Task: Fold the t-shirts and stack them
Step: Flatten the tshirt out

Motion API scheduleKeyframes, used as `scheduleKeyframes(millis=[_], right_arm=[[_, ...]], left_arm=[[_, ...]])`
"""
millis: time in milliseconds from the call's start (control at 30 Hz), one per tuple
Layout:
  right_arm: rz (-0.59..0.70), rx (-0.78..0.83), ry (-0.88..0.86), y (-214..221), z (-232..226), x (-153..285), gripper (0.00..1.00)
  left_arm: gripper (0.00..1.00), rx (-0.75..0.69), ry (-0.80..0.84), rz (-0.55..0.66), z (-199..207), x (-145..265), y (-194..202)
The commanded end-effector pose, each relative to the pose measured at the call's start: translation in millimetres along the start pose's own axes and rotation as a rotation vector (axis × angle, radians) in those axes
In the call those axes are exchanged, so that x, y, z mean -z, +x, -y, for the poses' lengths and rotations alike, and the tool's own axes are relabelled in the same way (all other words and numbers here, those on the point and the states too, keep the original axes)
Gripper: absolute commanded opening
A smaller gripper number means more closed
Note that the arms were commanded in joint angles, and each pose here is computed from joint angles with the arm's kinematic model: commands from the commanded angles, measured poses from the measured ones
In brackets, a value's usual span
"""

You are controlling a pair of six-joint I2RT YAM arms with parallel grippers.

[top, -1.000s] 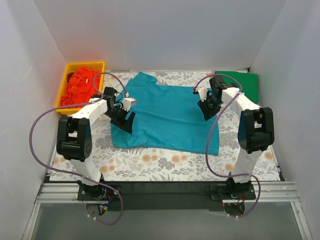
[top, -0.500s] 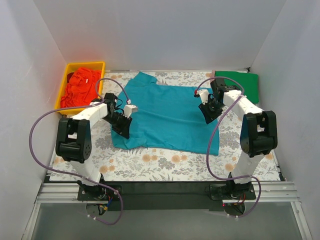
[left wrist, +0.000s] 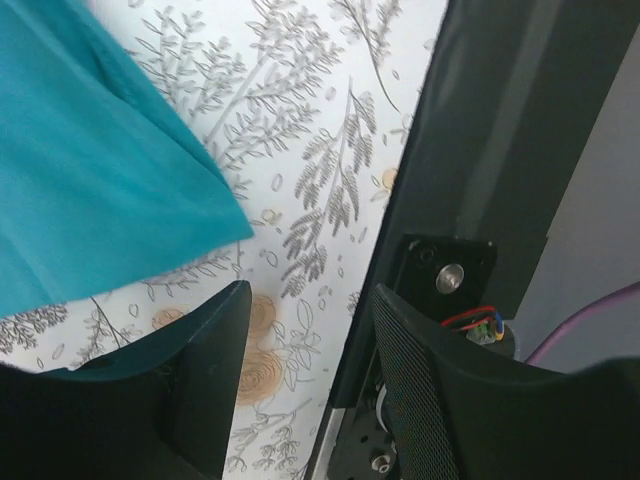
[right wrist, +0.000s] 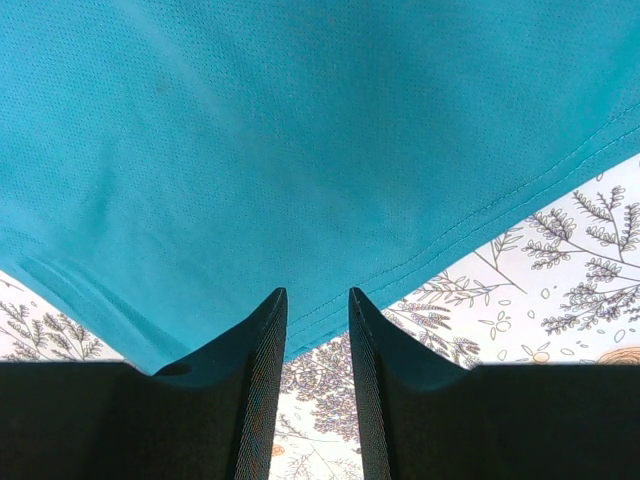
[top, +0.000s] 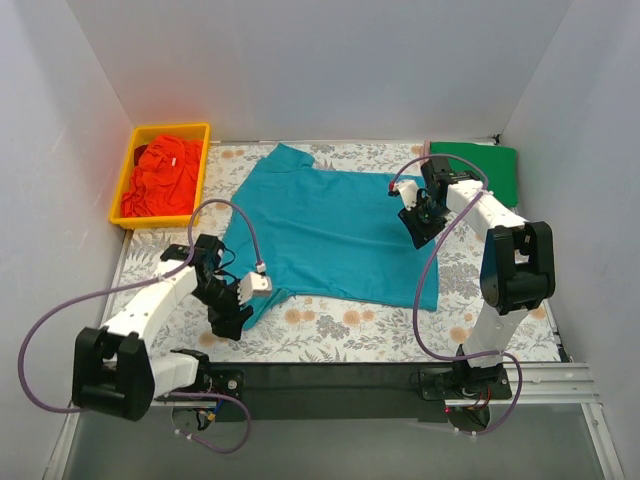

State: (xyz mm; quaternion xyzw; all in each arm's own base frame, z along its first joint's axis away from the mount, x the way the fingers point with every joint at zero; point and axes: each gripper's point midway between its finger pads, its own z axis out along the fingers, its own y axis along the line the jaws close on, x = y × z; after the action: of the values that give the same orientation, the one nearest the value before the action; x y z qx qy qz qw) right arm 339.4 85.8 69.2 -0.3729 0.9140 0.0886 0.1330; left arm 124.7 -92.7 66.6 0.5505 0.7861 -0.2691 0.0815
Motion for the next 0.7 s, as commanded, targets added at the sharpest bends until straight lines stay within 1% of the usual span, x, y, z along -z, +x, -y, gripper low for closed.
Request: scheduleKeyframes(millis=[0,33,67,100,167,200,233,267,300,333,367,400,433,533,633,667], right_arm=[[0.007,0.018,0.009,-2.6,0.0,8.8,0.38],[0.003,0.018,0.003,-1.6,-1.6,7.6,0.38],[0.003,0.016,-0.001,-0.9,-1.8,6.9,0.38],[0.003,0.016,-0.002,-1.3,-2.6,6.8,0.38],[0.003,0.008,-0.015,-0.2,-4.6,4.9,0.38],[0.003,0.004,-0.022,0.0,-5.9,4.0,0.38],[0.001,0.002,-0.027,0.3,-7.2,2.6,0.38],[-0.001,-0.004,-0.033,1.2,-8.7,2.1,0.38],[0.003,-0.009,-0.038,1.5,-9.7,2.4,0.37],[0.005,-0.007,-0.039,1.5,-10.9,3.1,0.37],[-0.003,-0.009,-0.044,5.0,-12.7,1.7,0.37],[-0.001,-0.010,-0.041,5.5,-13.0,2.6,0.37],[0.000,-0.008,-0.040,6.5,-13.8,3.7,0.37],[-0.004,-0.009,-0.042,9.6,-14.9,3.3,0.37],[-0.002,-0.011,-0.050,8.7,-15.7,2.0,0.37],[0.000,-0.011,-0.051,7.9,-16.2,2.1,0.37]], left_arm=[[0.51,-0.197,-0.072,-0.004,4.0,11.0,4.7],[0.51,-0.185,-0.102,0.041,-1.0,13.9,-7.1],[0.50,-0.153,-0.101,0.059,-3.8,14.9,-13.8],[0.50,-0.100,-0.120,0.094,-9.3,23.8,-28.7],[0.49,-0.038,-0.129,0.158,-23.8,25.9,-51.2],[0.49,0.051,-0.120,0.175,-33.5,26.3,-62.4],[0.49,0.063,-0.158,0.218,-49.9,27.2,-75.9],[0.48,0.106,-0.186,0.228,-60.8,26.9,-81.8],[0.46,0.123,-0.232,0.259,-82.0,25.8,-93.3],[0.45,0.195,-0.252,0.273,-89.6,24.5,-96.7],[0.45,0.222,-0.302,0.249,-102.5,22.6,-93.9],[0.42,0.244,-0.312,0.228,-111.4,15.6,-91.5],[0.40,0.231,-0.324,0.216,-116.3,11.5,-94.2],[0.38,0.219,-0.364,0.157,-123.1,-3.8,-86.4],[0.36,0.155,-0.366,0.105,-110.2,-21.4,-88.4],[0.36,0.120,-0.327,0.088,-95.7,-32.0,-90.4]])
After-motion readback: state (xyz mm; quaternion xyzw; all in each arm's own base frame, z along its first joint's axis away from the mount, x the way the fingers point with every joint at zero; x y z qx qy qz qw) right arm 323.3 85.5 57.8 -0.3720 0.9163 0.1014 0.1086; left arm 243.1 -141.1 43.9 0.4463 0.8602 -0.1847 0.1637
